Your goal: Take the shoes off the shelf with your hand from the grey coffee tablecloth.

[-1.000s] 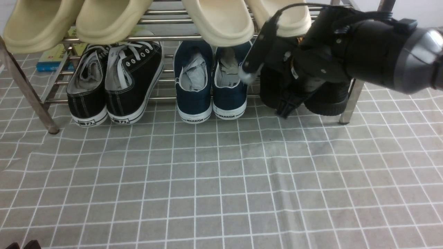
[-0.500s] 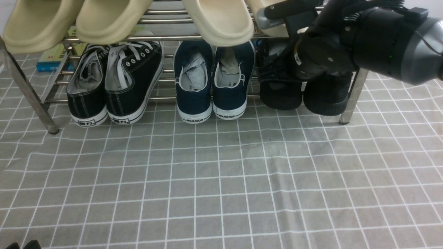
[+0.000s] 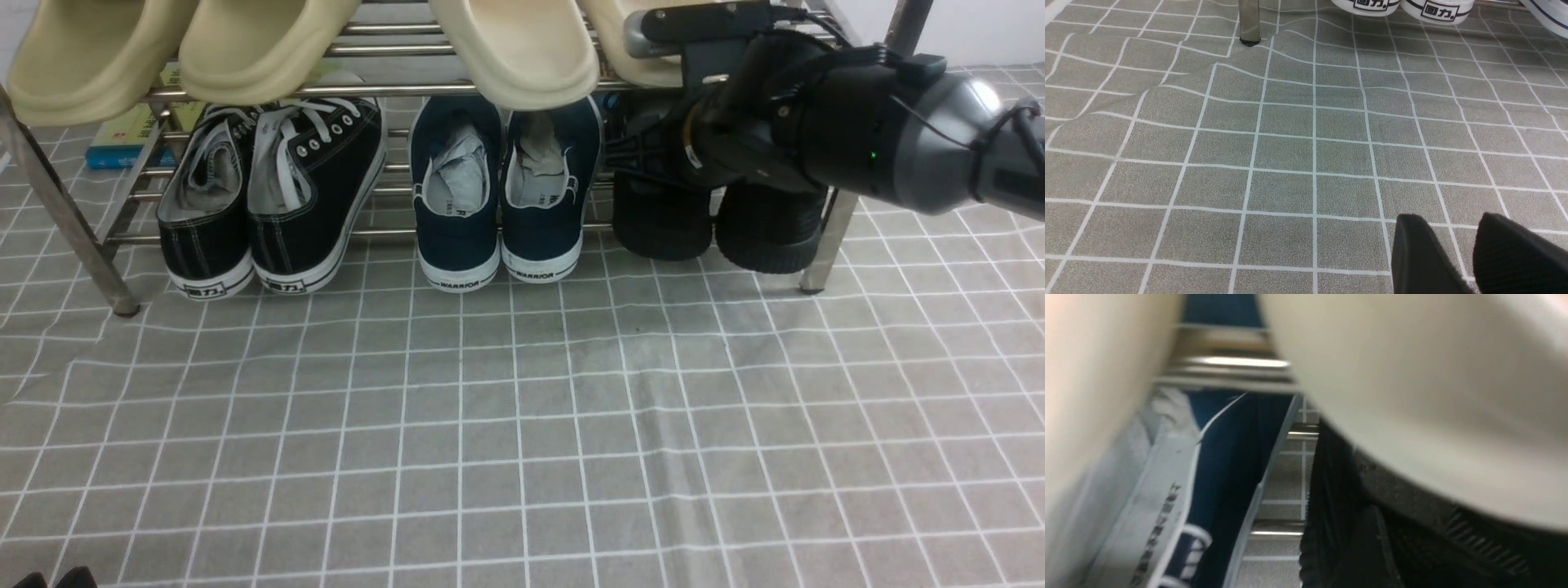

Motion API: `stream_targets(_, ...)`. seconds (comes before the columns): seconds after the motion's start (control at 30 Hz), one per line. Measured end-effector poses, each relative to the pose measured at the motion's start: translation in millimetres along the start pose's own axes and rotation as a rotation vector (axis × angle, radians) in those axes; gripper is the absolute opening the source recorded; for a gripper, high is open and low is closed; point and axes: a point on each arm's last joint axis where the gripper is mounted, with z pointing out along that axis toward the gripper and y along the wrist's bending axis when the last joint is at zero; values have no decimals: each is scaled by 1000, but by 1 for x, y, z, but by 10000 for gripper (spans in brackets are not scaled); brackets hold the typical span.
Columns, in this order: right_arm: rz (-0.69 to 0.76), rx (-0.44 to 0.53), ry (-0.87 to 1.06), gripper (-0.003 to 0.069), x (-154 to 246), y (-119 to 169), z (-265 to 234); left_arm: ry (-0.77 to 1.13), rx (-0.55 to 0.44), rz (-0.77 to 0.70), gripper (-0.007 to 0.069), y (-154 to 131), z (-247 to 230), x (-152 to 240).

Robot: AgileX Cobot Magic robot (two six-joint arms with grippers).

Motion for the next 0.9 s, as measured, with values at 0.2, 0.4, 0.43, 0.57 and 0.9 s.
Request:
stream_targets(0.2, 5, 8, 15, 469, 4, -2, 7, 0, 0, 0, 240, 0, 0, 0)
stream_targets(0.4, 3, 2, 31, 83, 5, -1, 7, 0, 0, 0, 240, 0, 0, 0)
stream_targets(0.43, -8, -2, 37, 37, 6, -1, 7, 0, 0, 0, 240, 0, 0, 0)
stream_targets(0.57, -44, -17, 59, 36, 4, -1, 1, 0, 0, 0, 240, 0, 0, 0)
stream_targets(0.9, -46, -61, 110, 36, -11, -7, -42, 0, 0, 0, 240, 0, 0, 0)
